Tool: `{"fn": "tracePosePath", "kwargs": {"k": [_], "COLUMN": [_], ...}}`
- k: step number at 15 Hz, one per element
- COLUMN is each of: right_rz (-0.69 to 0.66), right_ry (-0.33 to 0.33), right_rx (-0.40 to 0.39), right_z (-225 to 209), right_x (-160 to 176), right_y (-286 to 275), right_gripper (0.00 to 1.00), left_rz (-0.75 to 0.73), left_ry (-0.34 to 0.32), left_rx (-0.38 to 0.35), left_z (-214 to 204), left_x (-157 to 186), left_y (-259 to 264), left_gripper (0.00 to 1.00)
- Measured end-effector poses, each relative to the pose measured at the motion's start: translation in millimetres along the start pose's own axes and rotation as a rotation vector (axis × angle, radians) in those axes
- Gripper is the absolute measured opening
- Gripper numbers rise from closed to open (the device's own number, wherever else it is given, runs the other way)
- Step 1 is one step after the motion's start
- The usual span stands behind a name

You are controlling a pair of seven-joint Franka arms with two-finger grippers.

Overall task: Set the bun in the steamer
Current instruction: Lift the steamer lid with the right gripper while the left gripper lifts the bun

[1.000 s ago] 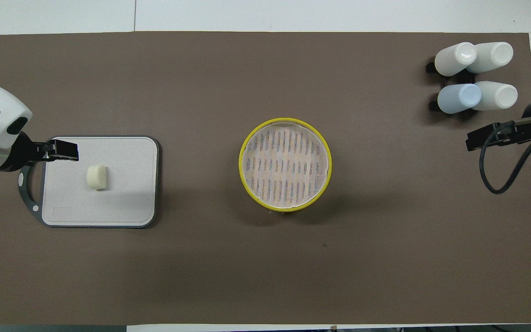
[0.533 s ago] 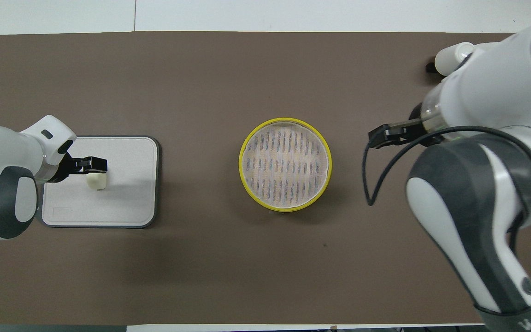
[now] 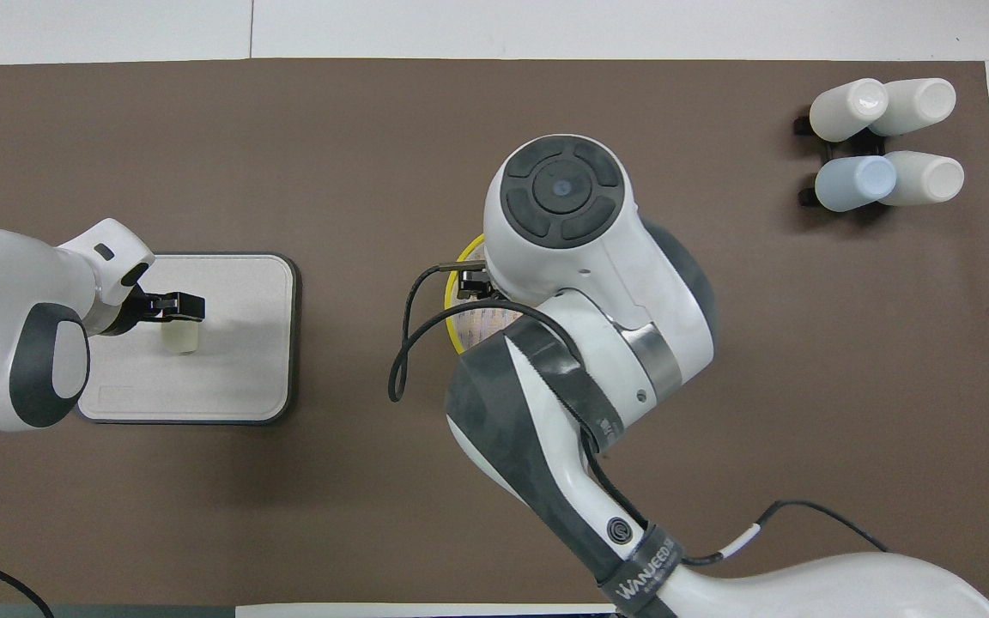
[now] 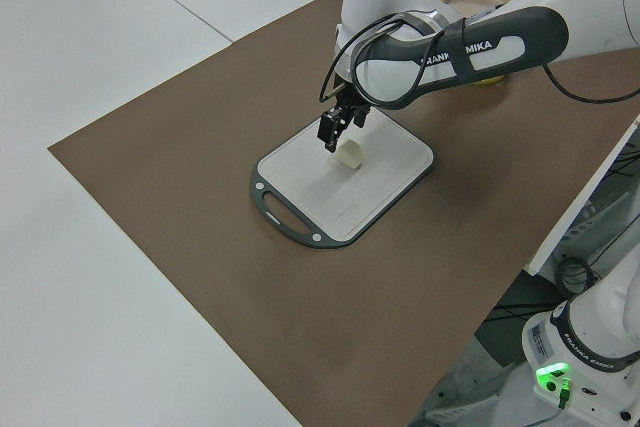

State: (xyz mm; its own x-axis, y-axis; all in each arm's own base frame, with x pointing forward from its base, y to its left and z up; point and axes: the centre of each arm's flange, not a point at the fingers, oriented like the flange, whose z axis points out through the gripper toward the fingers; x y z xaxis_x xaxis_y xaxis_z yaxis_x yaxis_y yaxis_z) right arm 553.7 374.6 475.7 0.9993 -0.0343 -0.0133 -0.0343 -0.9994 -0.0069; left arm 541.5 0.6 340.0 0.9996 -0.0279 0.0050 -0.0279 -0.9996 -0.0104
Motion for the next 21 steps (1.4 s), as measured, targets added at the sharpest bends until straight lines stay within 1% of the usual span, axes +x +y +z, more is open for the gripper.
{"fn": "tracePosePath", "kwargs": {"k": [4,5,6,7,8,9,10,11,12,13,14,15,16,17,19,21], "right_rz": [0.026,0.024,0.022,0.02,0.018,0.016,0.015,0.015,0.016,0.016,0.016,0.015,0.014,0.011,0.004,-0.021], "right_ry": [0.0,0.003,0.006,0.009,0.008,0.01,0.015,0.019,0.023,0.026,0.027,0.024,0.024,0.023,0.021,0.032], "right_rx": [0.004,0.007,0.009,0.011,0.011,0.013,0.017,0.019,0.021,0.023,0.022,0.02,0.017,0.012,-0.001,-0.046], "right_z": [30.8,36.0,39.2,41.4,43.8,46.3,49.6,54.1,60.0,66.0,71.9,77.4,81.4,84.4,88.8,89.8], "right_x": [-2.3,-3.7,-4.3,-4.5,-5.0,-5.5,-5.4,-5.1,-4.4,-3.5,-3.0,-3.0,-3.4,-4.2,-6.7,-10.6], "right_y": [-48.3,-56.1,-60.2,-62.4,-64.0,-66.3,-68.8,-70.8,-72.2,-73.1,-73.4,-73.6,-74.2,-74.6,-75.4,-76.6], "right_gripper": [0.94,0.94,0.93,0.93,0.92,0.9,0.9,0.88,0.88,0.88,0.88,0.88,0.84,0.84,0.64,0.41], "left_rz": [0.004,0.005,0.005,0.006,0.007,0.008,0.009,0.01,0.01,0.01,0.01,0.011,0.011,0.012,0.011,0.005], "left_ry": [-0.027,-0.03,-0.03,-0.03,-0.03,-0.03,-0.03,-0.033,-0.036,-0.04,-0.042,-0.044,-0.045,-0.046,-0.052,-0.058], "left_rx": [0.0,0.0,0.0,0.0,0.0,0.0,-0.001,-0.001,-0.001,-0.001,-0.001,-0.001,-0.001,-0.001,-0.001,-0.001], "left_z": [21.4,23.2,23.6,23.6,23.5,23.5,23.8,24.8,26.2,27.7,28.5,28.7,28.6,27.6,19.7,2.8], "left_x": [-3.2,-3.2,-3.2,-3.1,-3.1,-3.1,-3.3,-3.9,-5.1,-6.2,-6.8,-6.9,-6.9,-6.2,-1.6,7.9], "left_y": [-0.5,-0.3,0.0,0.3,0.7,1.3,1.9,2.2,2.4,2.7,2.8,2.8,3.1,3.3,3.2,2.9], "left_gripper": [0.94,0.89,0.89,0.84,0.84,0.79,0.77,0.77,0.67,0.67,0.62,0.51,0.4,0.4,0.4,0.4]}}
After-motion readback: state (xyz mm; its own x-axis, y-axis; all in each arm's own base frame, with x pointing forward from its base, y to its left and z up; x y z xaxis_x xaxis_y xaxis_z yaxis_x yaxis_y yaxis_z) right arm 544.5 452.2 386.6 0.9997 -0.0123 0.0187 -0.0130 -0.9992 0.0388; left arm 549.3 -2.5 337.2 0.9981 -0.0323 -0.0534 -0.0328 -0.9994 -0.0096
